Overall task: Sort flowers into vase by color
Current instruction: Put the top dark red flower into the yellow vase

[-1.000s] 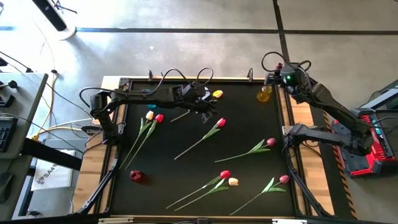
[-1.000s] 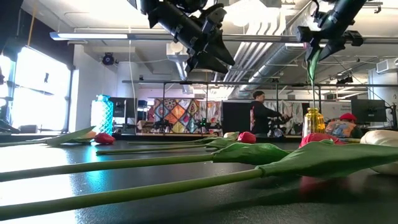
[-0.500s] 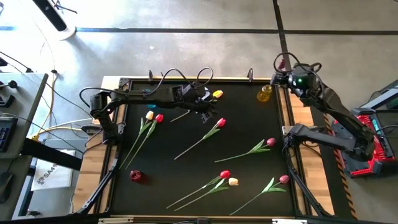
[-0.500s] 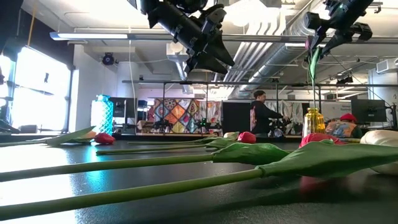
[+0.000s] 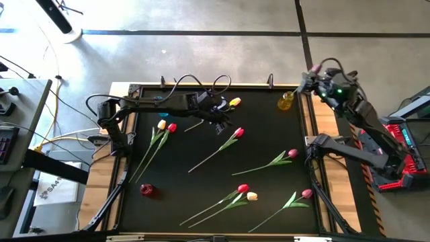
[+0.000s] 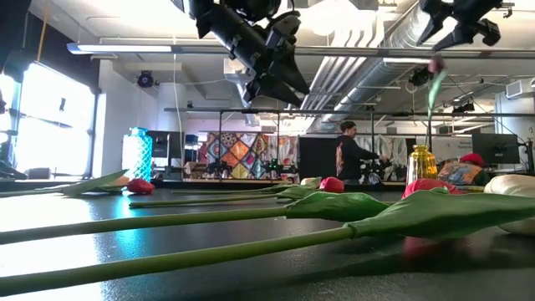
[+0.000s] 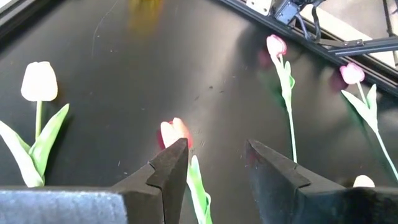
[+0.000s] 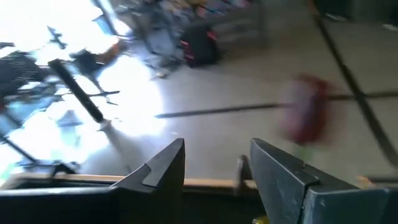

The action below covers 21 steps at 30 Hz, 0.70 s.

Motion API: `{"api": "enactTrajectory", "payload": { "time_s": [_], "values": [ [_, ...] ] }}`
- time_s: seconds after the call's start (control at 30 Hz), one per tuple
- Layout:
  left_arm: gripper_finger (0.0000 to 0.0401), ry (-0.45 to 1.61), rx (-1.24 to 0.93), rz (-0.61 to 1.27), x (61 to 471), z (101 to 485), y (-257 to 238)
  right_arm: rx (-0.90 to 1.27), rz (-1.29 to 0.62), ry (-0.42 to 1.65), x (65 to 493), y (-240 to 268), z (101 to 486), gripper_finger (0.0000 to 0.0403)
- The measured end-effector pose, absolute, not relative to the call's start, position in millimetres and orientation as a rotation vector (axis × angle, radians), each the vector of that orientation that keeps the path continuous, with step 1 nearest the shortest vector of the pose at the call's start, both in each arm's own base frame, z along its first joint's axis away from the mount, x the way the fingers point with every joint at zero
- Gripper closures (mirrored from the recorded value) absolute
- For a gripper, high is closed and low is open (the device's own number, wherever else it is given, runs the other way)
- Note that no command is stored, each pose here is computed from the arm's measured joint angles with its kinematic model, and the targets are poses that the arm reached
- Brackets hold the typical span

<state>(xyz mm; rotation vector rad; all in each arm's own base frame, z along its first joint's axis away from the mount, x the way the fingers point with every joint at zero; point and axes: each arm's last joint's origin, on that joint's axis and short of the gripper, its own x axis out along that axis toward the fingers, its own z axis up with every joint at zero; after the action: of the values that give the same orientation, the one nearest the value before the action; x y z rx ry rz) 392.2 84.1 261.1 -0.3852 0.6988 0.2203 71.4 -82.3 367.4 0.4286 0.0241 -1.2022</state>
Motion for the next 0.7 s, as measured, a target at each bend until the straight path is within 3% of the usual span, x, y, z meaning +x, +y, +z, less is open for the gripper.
{"api": "enactTrajectory", "payload": {
  "time_s": [0.23,0.43,0.7],
  "values": [
    [0.0254,0.7,-0.379,0.216,392.3,261.1,83.2,0.378,-1.116,-0.124,61.2,-70.6,382.5,0.0233],
    [0.0254,0.701,-0.38,0.209,393.1,261.0,79.4,0.375,-1.096,-0.106,60.8,-69.4,381.6,0.0233],
    [0.0254,0.723,-0.375,0.186,394.0,259.8,68.6,0.436,-0.874,-0.078,66.4,-66.0,381.0,0.0233]
  ]
}}
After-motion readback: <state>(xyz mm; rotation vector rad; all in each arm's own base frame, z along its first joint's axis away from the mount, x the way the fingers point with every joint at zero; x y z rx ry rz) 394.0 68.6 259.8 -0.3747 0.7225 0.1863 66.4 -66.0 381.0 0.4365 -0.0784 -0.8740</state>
